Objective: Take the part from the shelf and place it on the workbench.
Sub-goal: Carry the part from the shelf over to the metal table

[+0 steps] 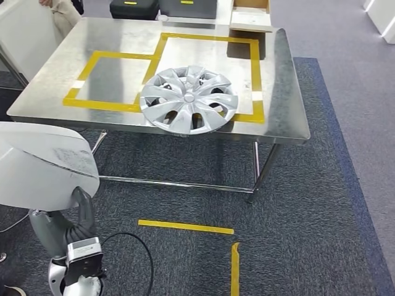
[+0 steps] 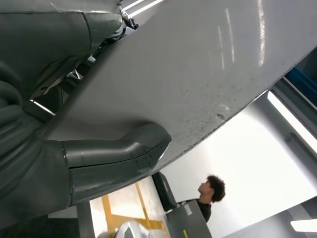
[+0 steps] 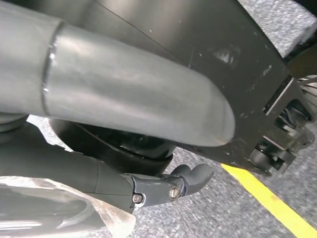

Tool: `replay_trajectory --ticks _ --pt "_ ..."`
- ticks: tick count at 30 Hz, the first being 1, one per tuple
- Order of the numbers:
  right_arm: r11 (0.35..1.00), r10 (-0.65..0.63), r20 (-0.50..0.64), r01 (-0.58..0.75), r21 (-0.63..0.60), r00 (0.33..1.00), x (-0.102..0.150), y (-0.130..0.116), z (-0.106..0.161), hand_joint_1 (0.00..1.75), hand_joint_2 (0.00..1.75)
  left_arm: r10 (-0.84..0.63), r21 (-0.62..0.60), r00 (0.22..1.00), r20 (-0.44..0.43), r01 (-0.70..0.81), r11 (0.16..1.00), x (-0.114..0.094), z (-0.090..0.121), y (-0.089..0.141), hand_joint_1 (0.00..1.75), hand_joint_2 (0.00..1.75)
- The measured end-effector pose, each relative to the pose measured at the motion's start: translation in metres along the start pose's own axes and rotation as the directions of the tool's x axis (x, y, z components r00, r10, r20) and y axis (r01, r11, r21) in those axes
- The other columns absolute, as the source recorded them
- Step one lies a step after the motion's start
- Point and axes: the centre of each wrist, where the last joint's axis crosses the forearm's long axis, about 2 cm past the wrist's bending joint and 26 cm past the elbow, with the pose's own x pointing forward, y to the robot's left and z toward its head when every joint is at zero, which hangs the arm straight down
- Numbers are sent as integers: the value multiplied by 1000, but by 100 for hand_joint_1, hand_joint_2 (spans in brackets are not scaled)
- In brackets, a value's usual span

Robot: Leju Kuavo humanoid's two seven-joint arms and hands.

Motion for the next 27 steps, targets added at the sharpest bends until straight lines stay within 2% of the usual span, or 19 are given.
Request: replay_trajectory --ticks 22,27 --pt "1000 6 8 -6 2 1000 -2 2 0 0 0 -10 56 1000 18 9 998 2 -10 10 175 175" --pt "1000 11 0 -11 6 1000 -7 6 -1 0 0 -12 96 999 35 9 995 5 -19 16 175 175"
